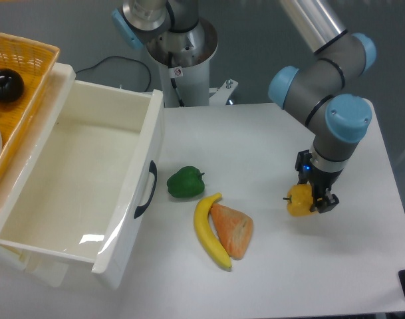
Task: Pick up the yellow pepper
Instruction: 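Lift the gripped yellow pepper up off the table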
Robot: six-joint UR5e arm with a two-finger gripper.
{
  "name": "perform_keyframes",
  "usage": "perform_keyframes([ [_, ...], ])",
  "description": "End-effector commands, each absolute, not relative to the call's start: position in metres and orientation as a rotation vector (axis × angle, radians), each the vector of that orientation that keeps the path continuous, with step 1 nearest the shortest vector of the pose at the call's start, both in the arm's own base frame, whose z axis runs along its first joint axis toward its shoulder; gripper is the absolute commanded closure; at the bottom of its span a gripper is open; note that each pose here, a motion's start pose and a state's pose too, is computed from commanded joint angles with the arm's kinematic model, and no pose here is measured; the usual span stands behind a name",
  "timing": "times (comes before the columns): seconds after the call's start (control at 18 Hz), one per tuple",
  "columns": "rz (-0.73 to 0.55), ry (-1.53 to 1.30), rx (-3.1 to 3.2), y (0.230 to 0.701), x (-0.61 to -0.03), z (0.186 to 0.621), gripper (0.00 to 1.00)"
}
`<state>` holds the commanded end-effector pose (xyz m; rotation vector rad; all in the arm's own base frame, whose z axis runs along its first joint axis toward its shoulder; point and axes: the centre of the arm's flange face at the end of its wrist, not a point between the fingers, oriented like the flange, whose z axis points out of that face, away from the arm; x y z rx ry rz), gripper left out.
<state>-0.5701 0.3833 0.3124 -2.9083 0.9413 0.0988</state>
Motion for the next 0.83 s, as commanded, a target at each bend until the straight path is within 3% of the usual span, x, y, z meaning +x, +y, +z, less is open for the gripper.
perform_keyframes([
  [0.22,0.064,0.758,-2.965,0.387,-0.577,0.336,0.64],
  [0.83,0.038,0.781,-3.071,0.39,-0.592,0.362,0.64],
])
